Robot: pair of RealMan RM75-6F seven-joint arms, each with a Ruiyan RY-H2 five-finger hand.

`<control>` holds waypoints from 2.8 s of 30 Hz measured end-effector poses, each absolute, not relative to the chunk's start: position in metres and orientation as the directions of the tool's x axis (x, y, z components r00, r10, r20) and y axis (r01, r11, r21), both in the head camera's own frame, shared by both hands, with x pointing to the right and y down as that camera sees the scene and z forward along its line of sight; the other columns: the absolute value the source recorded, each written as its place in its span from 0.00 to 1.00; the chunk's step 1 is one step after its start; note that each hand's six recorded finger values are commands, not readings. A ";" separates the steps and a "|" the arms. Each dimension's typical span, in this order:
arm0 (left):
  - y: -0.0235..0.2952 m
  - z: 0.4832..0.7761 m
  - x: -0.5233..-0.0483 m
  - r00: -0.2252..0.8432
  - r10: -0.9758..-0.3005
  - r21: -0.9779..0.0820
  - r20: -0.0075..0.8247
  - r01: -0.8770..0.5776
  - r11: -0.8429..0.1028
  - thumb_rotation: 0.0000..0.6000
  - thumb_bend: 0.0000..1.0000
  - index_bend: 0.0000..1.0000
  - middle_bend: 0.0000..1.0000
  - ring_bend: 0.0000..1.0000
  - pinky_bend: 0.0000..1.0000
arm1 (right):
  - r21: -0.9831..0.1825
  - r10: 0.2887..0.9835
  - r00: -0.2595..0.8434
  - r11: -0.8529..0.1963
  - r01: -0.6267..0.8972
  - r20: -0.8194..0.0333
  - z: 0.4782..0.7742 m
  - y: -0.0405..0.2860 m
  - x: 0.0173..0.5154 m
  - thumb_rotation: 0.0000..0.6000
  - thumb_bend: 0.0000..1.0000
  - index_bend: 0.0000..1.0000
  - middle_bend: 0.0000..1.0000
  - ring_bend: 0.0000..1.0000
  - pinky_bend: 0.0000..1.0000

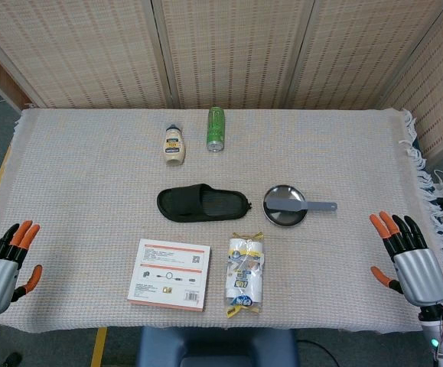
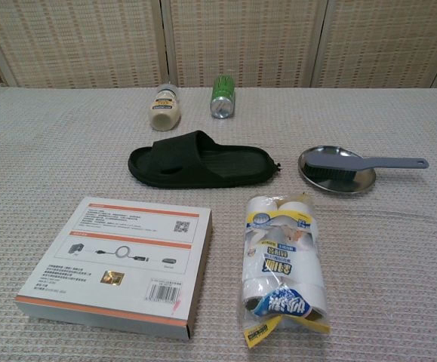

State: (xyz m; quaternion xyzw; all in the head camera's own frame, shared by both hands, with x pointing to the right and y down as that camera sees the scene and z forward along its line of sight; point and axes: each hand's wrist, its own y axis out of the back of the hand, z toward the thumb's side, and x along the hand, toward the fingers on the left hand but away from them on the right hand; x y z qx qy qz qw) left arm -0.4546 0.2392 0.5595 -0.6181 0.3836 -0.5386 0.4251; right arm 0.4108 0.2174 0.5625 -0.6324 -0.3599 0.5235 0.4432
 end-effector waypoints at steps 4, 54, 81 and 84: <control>0.240 0.559 -0.454 0.125 -0.931 -0.938 0.342 -0.015 -0.347 1.00 0.44 0.00 0.00 0.00 0.20 | -0.935 0.916 0.196 -0.354 -0.013 -0.350 0.568 0.217 0.408 1.00 0.08 0.00 0.00 0.00 0.00; 0.240 0.570 -0.458 0.127 -0.896 -0.900 0.426 -0.042 -0.434 1.00 0.44 0.00 0.00 0.00 0.19 | -0.833 0.824 0.131 -0.534 -0.145 -0.551 0.758 0.088 0.243 1.00 0.13 0.36 0.25 0.13 0.29; 0.241 0.570 -0.459 0.126 -0.895 -0.899 0.429 -0.038 -0.436 1.00 0.44 0.00 0.00 0.00 0.19 | -0.841 0.831 0.134 -0.527 -0.125 -0.540 0.764 0.090 0.239 1.00 0.15 0.50 0.40 0.32 0.51; 0.241 0.570 -0.460 0.124 -0.895 -0.899 0.429 -0.037 -0.436 1.00 0.44 0.00 0.00 0.00 0.19 | -0.841 0.831 0.136 -0.526 -0.126 -0.540 0.764 0.090 0.238 1.00 0.15 0.51 0.40 0.33 0.52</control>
